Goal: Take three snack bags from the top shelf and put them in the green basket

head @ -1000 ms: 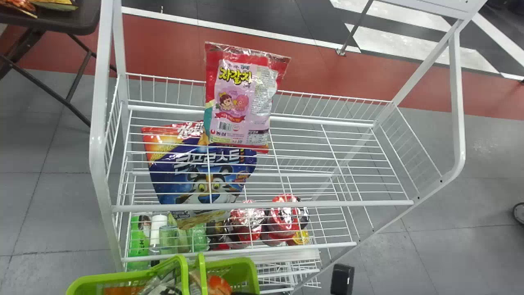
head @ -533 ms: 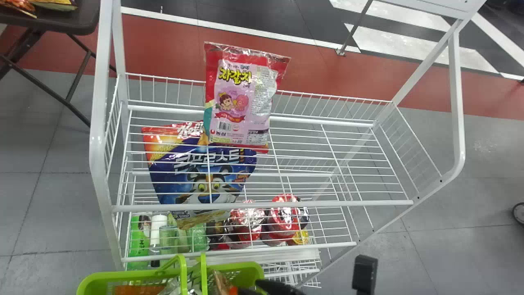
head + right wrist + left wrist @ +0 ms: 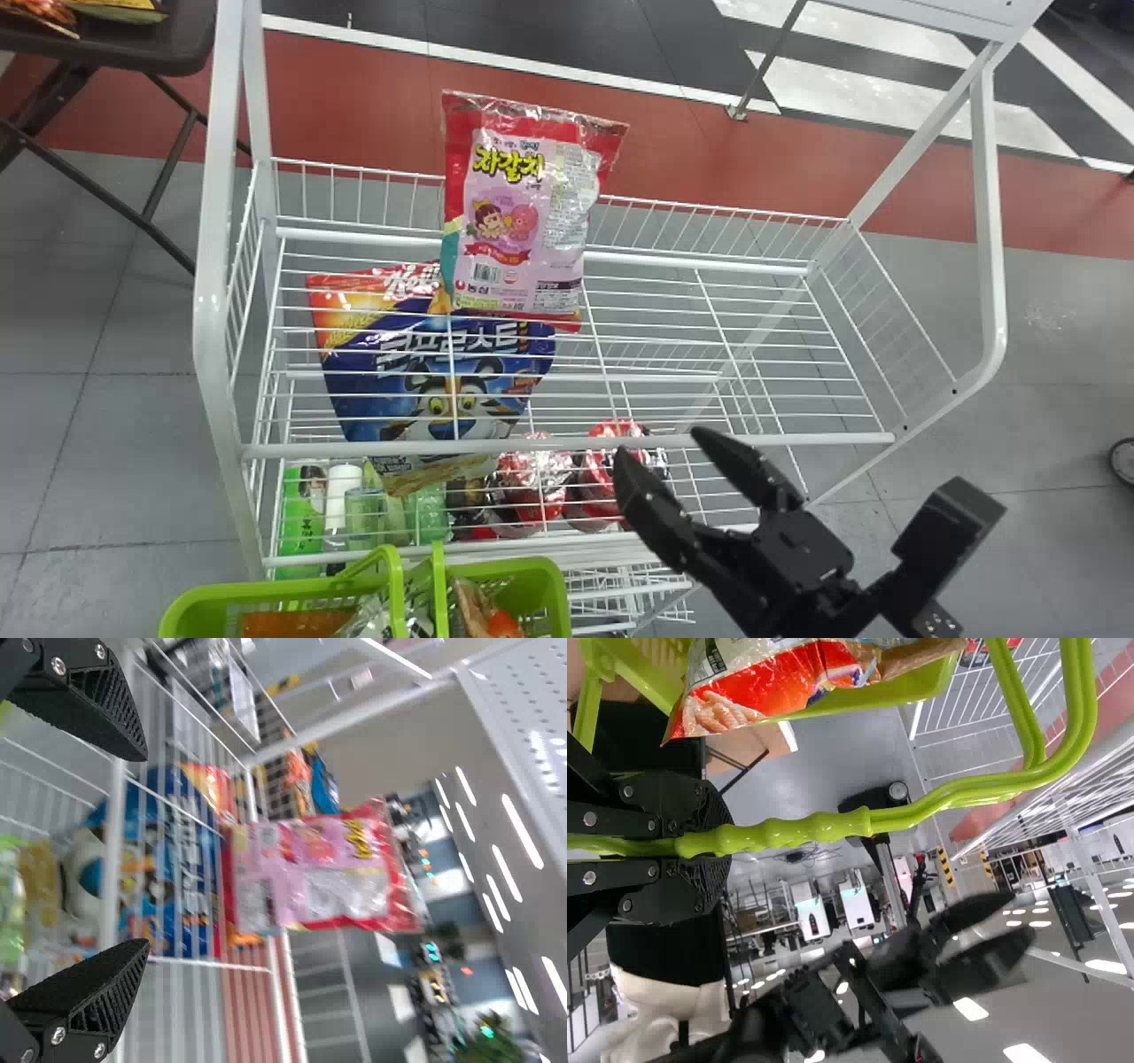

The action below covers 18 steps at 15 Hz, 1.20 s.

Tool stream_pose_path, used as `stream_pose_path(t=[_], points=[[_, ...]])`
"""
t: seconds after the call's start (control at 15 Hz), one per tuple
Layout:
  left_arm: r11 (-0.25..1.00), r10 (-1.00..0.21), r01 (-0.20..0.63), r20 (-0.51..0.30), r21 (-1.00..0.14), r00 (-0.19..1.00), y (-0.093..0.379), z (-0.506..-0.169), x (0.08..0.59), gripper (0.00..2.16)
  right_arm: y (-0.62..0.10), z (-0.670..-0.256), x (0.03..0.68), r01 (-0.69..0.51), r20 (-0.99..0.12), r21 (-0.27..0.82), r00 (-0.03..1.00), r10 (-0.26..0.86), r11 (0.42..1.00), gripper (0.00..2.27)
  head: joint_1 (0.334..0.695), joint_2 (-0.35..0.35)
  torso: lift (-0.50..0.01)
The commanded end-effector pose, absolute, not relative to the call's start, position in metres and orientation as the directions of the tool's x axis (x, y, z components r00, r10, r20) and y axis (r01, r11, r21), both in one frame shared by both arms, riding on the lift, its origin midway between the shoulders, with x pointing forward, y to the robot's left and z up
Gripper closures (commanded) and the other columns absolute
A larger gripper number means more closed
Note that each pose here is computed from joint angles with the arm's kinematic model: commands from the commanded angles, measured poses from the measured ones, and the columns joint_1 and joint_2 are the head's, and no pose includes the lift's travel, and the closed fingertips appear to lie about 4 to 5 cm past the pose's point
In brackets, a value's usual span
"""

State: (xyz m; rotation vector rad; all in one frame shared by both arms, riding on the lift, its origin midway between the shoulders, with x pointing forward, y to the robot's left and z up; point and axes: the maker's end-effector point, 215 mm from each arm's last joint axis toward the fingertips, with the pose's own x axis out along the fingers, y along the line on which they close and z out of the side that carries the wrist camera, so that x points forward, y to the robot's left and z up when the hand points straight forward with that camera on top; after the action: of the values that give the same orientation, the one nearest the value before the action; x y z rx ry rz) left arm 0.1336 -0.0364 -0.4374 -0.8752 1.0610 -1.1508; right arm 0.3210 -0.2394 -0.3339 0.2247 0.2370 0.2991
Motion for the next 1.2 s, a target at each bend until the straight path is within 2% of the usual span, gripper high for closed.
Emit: stream_pose_path(t=[0.0, 0.13, 0.4, 1.13], points=[[0.213, -0.977, 0.276, -0.2, -0.937, 0.075, -0.036, -0.44, 0.137, 2.14, -0.229, -0.31, 0.33, -0.21, -0.143, 0.148, 0.962, 0.231, 0.966, 0.07, 0.695, -0.35, -0.044], [0.214, -0.977, 0.292, -0.196, -0.932, 0.088, -0.033, -0.439, 0.143, 2.14, -0.213, -0.304, 0.335, -0.14, -0.119, 0.092, 0.981, 0.15, 0.986, 0.07, 0.695, -0.35, -0.044], [0.209, -0.977, 0.284, -0.191, -0.936, 0.09, -0.028, -0.439, 0.141, 2.14, -0.197, -0.316, 0.333, -0.162, -0.13, 0.109, 0.976, 0.176, 0.981, 0.07, 0.695, -0.35, -0.044], [0.202, -0.979, 0.28, -0.183, -0.938, 0.094, -0.025, -0.438, 0.14, 2.14, -0.197, -0.315, 0.333, -0.167, -0.13, 0.11, 0.975, 0.18, 0.98, 0.07, 0.695, -0.35, -0.044]])
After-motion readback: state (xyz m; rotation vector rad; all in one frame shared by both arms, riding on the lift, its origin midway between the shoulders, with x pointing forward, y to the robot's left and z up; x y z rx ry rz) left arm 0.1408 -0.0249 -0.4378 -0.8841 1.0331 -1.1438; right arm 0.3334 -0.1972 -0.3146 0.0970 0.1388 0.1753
